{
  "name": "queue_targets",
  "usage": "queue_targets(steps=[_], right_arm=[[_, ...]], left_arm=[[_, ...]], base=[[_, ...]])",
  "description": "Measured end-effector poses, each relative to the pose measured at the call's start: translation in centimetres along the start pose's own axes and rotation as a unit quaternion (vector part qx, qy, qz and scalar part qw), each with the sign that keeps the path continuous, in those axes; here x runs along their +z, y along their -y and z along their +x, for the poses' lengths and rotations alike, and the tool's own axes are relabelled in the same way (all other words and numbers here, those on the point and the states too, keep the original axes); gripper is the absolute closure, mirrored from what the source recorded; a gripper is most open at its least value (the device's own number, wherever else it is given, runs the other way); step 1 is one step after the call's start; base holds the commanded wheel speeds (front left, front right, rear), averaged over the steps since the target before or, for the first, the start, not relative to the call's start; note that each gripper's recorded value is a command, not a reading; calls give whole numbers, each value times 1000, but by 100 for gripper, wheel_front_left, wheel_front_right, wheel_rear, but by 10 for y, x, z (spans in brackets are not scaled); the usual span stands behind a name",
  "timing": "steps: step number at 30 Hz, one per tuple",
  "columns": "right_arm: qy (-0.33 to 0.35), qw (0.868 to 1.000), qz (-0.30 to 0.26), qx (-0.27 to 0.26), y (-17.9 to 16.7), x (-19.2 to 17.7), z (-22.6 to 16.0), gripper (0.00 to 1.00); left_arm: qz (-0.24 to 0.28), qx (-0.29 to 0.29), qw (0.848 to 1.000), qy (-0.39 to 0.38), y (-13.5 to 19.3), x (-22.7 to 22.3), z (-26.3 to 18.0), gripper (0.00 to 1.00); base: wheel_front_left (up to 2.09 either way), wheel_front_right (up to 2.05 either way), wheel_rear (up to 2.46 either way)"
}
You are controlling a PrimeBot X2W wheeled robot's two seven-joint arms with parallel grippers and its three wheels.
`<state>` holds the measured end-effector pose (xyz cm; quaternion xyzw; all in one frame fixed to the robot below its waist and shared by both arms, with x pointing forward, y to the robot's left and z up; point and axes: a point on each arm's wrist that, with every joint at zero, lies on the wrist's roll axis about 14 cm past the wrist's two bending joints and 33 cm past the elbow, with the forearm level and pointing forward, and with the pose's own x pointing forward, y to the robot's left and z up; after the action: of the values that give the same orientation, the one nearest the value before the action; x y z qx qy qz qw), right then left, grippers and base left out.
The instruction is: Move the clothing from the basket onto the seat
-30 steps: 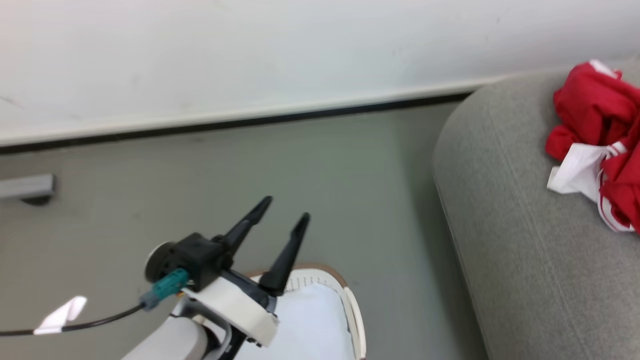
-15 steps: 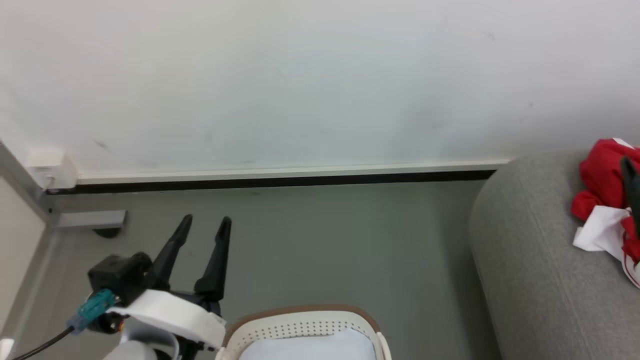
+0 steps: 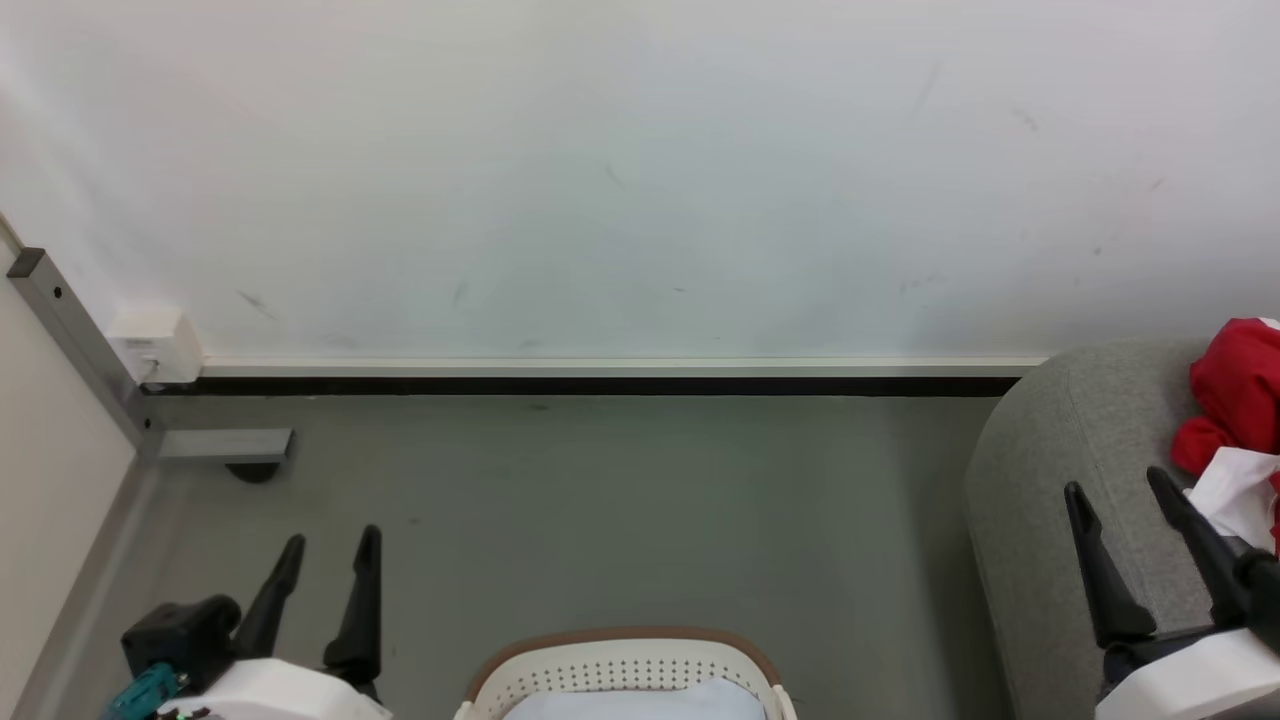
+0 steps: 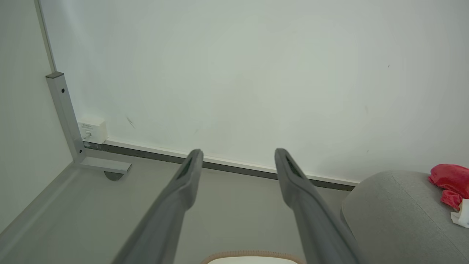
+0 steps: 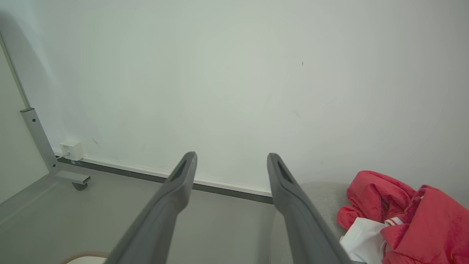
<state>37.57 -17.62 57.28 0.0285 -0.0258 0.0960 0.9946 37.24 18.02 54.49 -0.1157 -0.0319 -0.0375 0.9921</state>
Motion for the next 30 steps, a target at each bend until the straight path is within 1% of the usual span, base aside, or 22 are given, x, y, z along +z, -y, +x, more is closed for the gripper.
queue_targets(steps=[1, 4, 7, 10, 15, 23, 30], right_arm=[[2, 1000, 0, -3, 0, -4, -2, 0], [24, 999, 27, -5, -10, -9, -5, 0], [40, 999, 32, -6, -17, -13, -6, 0], [37, 999, 34, 3, -26, -22, -7, 0], [31, 999, 41, 8, -32, -32, -8, 0], [35, 998, 46, 7, -34, -36, -10, 0], [38, 998, 49, 6, -35, -36, -9, 0]], left_arm=[[4, 8, 1000, -3, -4, -3, -1, 0], [9, 21, 1000, 2, -10, -3, -3, 0], [13, 35, 999, 16, -15, 1, -5, 0], [15, 42, 999, 17, -16, -3, -12, 0], [19, 36, 999, 14, -12, -12, -18, 0], [21, 25, 999, 14, -7, -17, -16, 0], [21, 26, 999, 16, -8, -18, -15, 0]], base=[[0, 0, 0], [0, 0, 0], [0, 0, 0], [0, 0, 0], [0, 0, 0], [0, 0, 0], [0, 0, 0]])
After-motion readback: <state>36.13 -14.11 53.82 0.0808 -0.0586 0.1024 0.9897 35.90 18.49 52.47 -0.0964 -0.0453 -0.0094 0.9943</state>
